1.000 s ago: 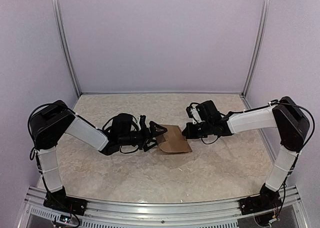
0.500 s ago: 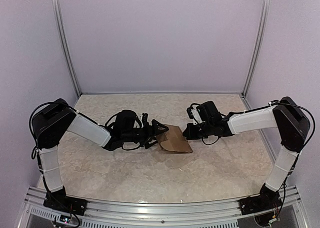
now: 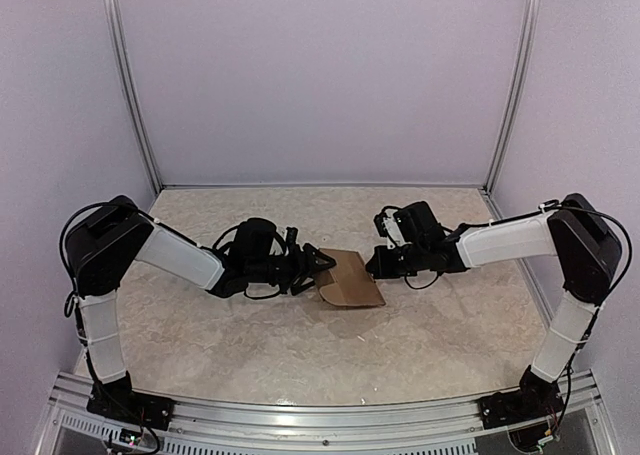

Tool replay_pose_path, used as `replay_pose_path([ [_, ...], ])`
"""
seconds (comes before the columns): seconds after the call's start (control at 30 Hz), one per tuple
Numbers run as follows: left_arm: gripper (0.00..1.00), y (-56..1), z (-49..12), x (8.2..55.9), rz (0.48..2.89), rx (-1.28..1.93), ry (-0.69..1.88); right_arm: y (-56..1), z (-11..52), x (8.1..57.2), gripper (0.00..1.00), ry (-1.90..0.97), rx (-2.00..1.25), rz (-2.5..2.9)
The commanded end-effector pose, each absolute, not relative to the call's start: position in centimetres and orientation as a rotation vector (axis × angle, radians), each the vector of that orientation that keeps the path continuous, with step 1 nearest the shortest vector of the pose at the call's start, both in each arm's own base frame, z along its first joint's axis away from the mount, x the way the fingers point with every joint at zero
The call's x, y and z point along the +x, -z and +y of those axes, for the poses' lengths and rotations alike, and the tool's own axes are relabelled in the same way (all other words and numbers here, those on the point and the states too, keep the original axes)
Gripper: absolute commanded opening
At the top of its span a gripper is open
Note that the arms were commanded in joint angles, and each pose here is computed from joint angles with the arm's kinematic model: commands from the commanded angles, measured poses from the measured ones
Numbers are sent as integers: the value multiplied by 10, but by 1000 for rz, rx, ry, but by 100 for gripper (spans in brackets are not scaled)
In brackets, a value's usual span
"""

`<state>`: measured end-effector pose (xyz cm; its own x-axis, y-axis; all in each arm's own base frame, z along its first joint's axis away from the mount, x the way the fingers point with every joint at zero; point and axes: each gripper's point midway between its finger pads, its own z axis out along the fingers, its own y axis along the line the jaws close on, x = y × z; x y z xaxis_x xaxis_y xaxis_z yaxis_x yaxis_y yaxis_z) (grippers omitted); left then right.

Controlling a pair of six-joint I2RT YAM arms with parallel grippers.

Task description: Fold the paper box

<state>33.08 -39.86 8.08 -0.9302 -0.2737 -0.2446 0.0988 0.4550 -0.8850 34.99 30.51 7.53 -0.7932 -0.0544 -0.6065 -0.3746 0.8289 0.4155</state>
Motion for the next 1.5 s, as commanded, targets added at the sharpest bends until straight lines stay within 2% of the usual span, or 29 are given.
replay_pose_path([
  [0.0,62,-73,-398,332,2385,-139,1449,-76,297,343,1,-703,-310,2432],
  [0.1,56,-75,-396,331,2381,-140,1456,-84,297,343,6,-711,-308,2415],
  [0.33,47,-89,-388,328,2343,-129,1493,-118,294,341,29,-734,-311,2341],
  [0.57,37,-114,-380,320,2258,-83,1591,-156,290,330,61,-851,-328,2226],
  [0.7,33,-129,-374,311,2205,-38,1643,-163,291,325,75,-940,-348,2191],
  [0.87,29,-163,-367,299,2072,28,1770,-174,305,309,98,-1206,-408,2112],
  [1.07,27,-198,-359,283,1923,112,1892,-187,321,294,100,-1482,-418,2026],
  [1.33,27,-232,-354,265,1781,209,1994,-217,338,275,99,-1716,-392,1907],
  [1.47,26,-243,-354,258,1728,257,2033,-234,344,270,95,-1762,-393,1863],
])
